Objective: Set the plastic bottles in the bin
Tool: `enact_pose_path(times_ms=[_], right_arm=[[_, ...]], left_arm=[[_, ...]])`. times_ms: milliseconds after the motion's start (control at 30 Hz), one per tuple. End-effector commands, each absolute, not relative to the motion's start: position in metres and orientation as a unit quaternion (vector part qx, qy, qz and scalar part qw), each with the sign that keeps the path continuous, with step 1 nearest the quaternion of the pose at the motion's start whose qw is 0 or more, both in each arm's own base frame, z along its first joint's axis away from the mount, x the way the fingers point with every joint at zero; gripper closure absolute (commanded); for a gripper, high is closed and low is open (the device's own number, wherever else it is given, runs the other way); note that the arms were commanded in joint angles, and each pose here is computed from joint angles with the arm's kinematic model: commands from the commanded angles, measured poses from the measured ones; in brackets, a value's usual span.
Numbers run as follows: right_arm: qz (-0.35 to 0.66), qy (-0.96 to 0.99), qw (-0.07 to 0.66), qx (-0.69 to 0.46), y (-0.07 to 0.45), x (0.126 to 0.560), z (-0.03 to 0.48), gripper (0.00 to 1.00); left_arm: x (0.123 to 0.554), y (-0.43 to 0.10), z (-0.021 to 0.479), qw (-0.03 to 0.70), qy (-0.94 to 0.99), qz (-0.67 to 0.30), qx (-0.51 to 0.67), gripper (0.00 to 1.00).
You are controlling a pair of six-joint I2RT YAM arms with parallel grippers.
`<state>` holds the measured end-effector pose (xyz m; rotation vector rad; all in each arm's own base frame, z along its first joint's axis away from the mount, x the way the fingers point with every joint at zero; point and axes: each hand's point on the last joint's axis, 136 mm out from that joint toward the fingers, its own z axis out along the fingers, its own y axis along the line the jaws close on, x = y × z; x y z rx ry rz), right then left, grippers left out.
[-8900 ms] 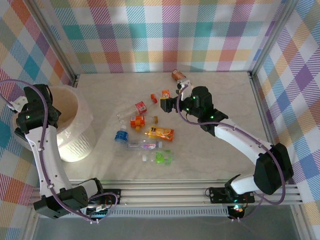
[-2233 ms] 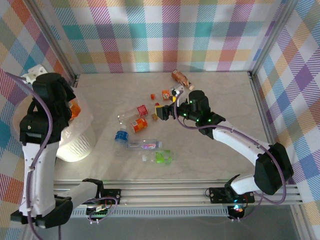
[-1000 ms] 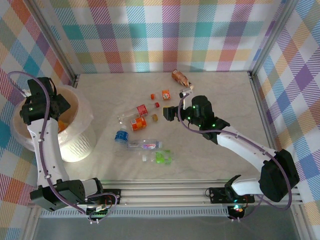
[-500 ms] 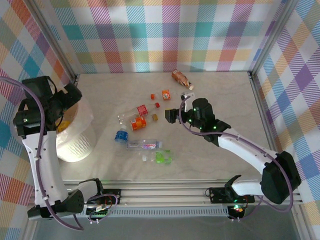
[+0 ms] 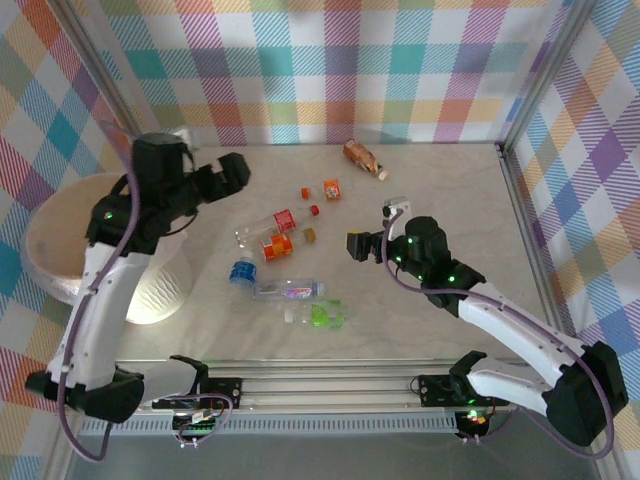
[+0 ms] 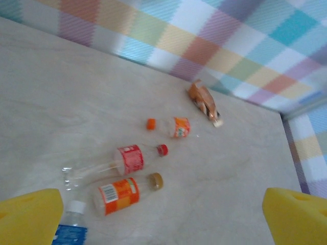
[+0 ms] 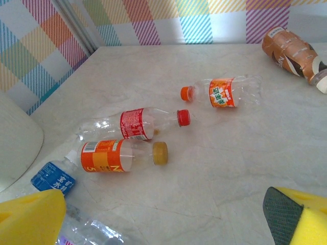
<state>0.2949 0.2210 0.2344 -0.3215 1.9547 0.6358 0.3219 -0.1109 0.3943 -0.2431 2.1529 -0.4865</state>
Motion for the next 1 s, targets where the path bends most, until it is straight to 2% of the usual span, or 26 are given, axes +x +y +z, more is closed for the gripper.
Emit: enact_pose_path(times_ms=[0,167,367,600,767,967], right_arm=[[0.259,0.819,0.497,-0.124,0.212,0.286,0.228,0.00],[0.262,0.826,0.486,-0.112,0.201,0.272,0.216,0.00],[0.249,0.827,0.495,-0.093,0.187,0.267,0.208,0.00],[0.242,0.828,0.497,-0.095,0.186,0.268,0.208,0.00],[0.242,0.828,0.496,-0.093,0.187,0.270,0.206,0.00],[0.244,0.830,0.492,-0.098,0.193,0.274,0.207,0.00]], left_arm=[[0.338,-0.141,0.375,0.425,0.883,-0.183,-0.078,0.00],[0.341,-0.153,0.306,0.342,0.933,-0.096,-0.065,0.00],[0.316,-0.121,0.211,0.219,0.972,0.038,-0.069,0.00],[0.291,-0.098,0.127,0.096,0.991,0.060,-0.067,0.02],[0.285,-0.093,0.090,0.060,0.996,0.042,-0.058,0.05],[0.297,-0.076,0.060,0.059,0.994,0.058,-0.072,0.10]])
